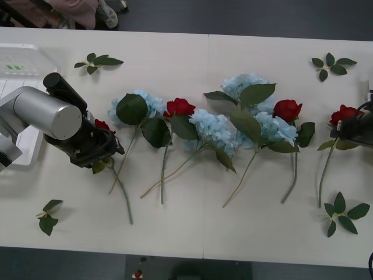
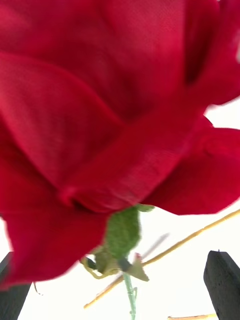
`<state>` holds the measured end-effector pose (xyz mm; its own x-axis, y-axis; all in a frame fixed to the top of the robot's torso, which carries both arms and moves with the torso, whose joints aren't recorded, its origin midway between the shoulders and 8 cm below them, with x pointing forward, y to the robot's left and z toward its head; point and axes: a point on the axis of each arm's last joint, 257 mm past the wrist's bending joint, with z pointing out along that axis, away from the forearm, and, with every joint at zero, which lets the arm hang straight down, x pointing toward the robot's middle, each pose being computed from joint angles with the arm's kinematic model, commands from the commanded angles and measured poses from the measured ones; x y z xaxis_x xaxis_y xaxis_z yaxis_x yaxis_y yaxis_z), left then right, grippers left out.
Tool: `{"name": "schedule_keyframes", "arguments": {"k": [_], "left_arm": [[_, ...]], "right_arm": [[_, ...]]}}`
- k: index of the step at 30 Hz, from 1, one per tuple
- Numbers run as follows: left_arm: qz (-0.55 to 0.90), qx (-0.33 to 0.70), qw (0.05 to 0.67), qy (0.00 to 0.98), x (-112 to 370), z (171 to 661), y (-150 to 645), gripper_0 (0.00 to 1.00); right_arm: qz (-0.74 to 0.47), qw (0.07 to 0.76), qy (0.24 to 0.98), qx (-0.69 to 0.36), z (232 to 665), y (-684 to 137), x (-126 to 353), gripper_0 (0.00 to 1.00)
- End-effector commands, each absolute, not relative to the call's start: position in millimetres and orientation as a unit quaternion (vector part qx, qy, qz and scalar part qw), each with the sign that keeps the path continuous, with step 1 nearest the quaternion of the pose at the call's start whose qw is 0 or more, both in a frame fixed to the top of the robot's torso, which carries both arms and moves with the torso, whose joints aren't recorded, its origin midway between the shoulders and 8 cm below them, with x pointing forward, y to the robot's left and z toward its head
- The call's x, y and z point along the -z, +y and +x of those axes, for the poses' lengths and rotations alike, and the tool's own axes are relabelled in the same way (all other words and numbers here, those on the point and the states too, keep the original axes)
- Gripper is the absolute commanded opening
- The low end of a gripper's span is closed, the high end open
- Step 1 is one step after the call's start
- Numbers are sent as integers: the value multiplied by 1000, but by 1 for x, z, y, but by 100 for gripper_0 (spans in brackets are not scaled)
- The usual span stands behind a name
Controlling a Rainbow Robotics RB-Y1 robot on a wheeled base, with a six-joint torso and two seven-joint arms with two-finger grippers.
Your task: Put the red flowers into the right box and the blue flowers into the left box
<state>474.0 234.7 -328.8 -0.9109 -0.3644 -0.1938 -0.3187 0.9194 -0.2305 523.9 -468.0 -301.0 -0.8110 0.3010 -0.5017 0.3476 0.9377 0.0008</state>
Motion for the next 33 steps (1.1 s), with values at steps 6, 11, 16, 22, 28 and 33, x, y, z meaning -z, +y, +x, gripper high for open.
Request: {"name": "schedule_keyframes", "arguments": {"k": [6,11,16,22,28,33], "left_arm": [[-158,72,124,977,330,480,237,100],[-156,62,120,979,337,482,236,100],[-153,60,121,979,338,487,232,100],[-146,54,124,980,338,487,233,100],[-133,43,131,982,346,487,234,89],[-131,36,134,982,346,487,237,38]], "right_arm": [[192,281,939,42,540,-458,291,100],[194,279,939,42,539,-454,298,100],[197,282,938,37,539,-450,303,100],[201,280,938,37,536,-448,311,100],[203,284,936,33,535,-446,318,100],[207,283,936,29,533,-444,323,100]]}}
